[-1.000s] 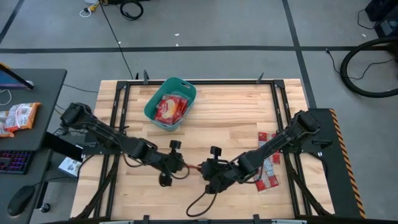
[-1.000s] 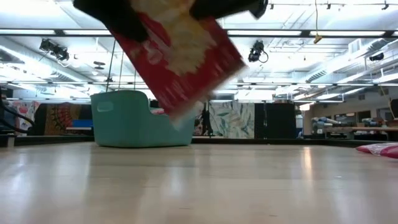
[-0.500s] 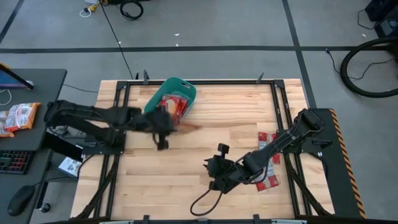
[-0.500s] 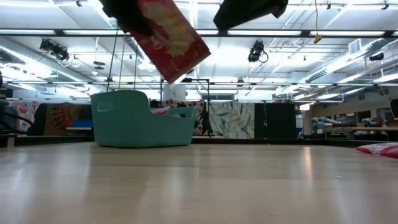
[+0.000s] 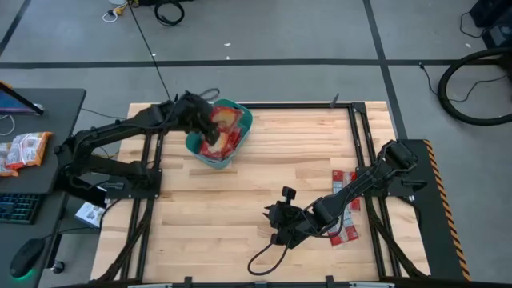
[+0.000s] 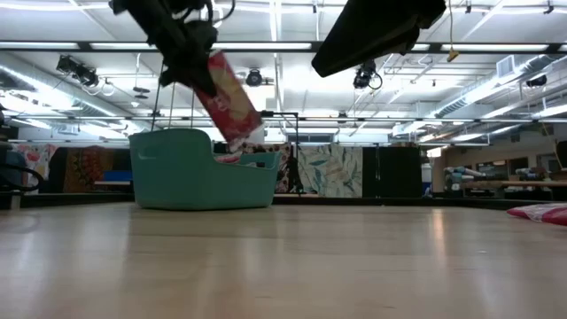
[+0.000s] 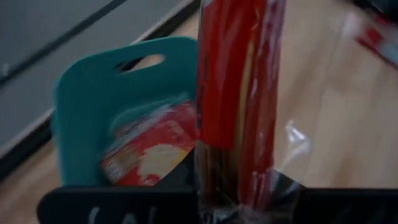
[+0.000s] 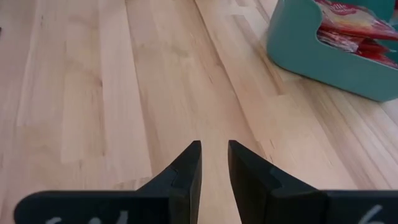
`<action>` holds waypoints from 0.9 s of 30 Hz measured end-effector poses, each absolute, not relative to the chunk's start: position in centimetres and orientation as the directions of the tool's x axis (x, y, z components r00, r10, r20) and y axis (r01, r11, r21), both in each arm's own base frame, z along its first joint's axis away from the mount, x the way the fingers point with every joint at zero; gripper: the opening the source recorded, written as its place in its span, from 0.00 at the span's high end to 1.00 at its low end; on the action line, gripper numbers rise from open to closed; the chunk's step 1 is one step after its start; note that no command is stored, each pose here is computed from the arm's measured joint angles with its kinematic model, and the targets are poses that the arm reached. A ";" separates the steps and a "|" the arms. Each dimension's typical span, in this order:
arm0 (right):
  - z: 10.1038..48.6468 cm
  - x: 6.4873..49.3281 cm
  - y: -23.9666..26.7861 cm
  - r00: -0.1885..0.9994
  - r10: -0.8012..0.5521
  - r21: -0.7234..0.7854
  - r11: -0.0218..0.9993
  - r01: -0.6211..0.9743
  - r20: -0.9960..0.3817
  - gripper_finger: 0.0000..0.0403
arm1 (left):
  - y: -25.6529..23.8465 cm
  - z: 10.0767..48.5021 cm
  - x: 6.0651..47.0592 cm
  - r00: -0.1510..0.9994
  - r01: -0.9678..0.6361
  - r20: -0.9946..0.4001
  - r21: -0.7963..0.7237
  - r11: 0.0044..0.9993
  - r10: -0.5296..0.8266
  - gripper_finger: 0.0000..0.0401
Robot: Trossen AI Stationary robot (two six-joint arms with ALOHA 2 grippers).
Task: Sort popcorn bags into baskets
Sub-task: Put the popcorn bag into the green bin
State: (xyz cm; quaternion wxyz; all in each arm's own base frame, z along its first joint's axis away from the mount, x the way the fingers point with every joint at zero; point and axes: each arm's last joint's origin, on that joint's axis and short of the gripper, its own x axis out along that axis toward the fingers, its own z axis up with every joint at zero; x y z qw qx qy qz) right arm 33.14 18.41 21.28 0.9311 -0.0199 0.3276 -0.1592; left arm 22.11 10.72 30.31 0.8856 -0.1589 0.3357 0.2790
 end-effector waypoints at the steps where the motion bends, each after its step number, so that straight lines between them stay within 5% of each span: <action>1: 21.2 33.1 18.4 0.734 -0.310 -0.141 0.948 0.284 -0.604 0.79 | 11.3 29.9 22.0 0.609 -0.633 -0.687 -0.120 0.765 0.397 0.91; 10: 21.6 33.3 18.8 0.763 -0.294 -0.146 0.955 0.258 -0.576 0.79 | 14.3 25.5 20.0 0.546 -0.790 -0.709 -0.258 0.556 0.446 0.90; 17: 21.6 33.3 19.0 0.768 -0.286 -0.142 0.958 0.250 -0.573 0.79 | 14.1 24.9 20.1 0.598 -0.756 -0.702 -0.336 0.561 0.386 0.89; 27: 21.6 33.3 19.1 0.772 -0.283 -0.136 0.958 0.251 -0.569 0.79 | 13.2 24.9 20.4 0.558 -0.760 -0.712 -0.233 0.606 0.426 0.62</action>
